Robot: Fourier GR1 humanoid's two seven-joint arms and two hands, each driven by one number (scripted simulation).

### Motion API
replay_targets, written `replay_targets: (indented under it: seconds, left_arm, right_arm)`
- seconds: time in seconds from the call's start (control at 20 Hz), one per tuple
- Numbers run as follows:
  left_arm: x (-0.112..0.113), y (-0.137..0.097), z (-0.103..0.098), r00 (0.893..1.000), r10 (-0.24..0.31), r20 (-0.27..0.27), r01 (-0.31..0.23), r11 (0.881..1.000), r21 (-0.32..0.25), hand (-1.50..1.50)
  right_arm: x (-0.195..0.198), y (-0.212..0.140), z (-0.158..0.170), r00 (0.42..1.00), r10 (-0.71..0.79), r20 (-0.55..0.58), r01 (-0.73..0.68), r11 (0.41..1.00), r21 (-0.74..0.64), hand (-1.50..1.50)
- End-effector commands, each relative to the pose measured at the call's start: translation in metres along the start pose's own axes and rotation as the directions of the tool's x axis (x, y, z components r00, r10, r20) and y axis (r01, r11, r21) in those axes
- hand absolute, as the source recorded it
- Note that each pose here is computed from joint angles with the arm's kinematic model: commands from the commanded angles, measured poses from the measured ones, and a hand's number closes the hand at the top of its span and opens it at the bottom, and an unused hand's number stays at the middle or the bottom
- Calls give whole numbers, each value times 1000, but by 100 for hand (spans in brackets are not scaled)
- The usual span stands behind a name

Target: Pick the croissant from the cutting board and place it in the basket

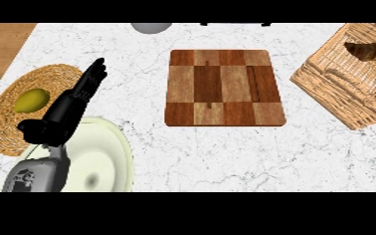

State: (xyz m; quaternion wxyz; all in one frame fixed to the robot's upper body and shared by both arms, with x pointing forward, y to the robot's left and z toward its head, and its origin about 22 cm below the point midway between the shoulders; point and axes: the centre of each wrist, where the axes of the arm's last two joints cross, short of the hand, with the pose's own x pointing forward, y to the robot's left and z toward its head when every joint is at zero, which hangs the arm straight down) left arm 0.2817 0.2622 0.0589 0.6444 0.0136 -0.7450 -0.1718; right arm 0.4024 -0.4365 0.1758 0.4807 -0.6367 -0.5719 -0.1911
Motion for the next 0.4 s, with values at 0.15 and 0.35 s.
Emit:
replay_targets:
  seconds: [0.15,0.35]
  left_arm:
    - [-2,16,11,1000,-8,-15,9,1000,14,0]
    - [9,-13,10,1000,3,8,-3,1000,13,0]
  right_arm:
    - [19,-26,-28,979,-180,-99,175,983,-62,-150]
    - [-2,-47,-43,946,-272,-175,261,962,-84,-150]
